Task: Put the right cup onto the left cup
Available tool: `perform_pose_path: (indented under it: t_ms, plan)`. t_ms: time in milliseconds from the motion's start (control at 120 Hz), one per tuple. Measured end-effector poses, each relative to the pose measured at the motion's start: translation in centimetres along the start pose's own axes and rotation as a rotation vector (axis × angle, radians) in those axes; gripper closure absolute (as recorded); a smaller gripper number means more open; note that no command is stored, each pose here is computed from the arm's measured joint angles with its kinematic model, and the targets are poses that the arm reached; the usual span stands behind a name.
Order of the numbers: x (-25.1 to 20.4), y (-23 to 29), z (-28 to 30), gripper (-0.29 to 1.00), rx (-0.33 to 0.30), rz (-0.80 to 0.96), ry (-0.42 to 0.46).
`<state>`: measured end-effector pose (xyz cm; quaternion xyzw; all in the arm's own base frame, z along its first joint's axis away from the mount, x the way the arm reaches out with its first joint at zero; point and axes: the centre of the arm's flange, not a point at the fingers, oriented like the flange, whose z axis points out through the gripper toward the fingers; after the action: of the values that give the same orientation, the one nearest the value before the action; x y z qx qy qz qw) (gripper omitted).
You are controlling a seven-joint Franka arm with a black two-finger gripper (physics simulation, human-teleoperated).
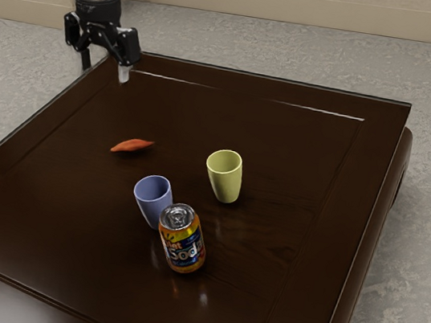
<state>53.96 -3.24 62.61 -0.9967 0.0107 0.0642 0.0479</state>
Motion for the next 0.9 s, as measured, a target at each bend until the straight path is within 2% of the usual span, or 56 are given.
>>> perform_pose_path:
  t_ms: [83,142,242,333,442,558,642,900]
  plan:
    - [2.3,-3.6,0.8,0.01,-0.021,-0.046,0.060]
    - [6.2,-4.4,3.2,0.01,-0.033,-0.089,0.075]
    - [12.1,4.9,7.6,0.01,-0.062,-0.050,0.096]
    - [12.0,11.1,11.8,0.01,-0.077,-0.059,0.073]
    - [8.5,15.1,15.2,0.02,-0.089,-0.091,0.029]
    - [13.5,18.6,17.0,0.03,-0.112,-0.137,0.077]
    - [14.9,19.7,18.3,0.04,-0.120,-0.172,0.087]
    - [15.1,20.1,21.5,0.50,-0.136,-0.281,0.070]
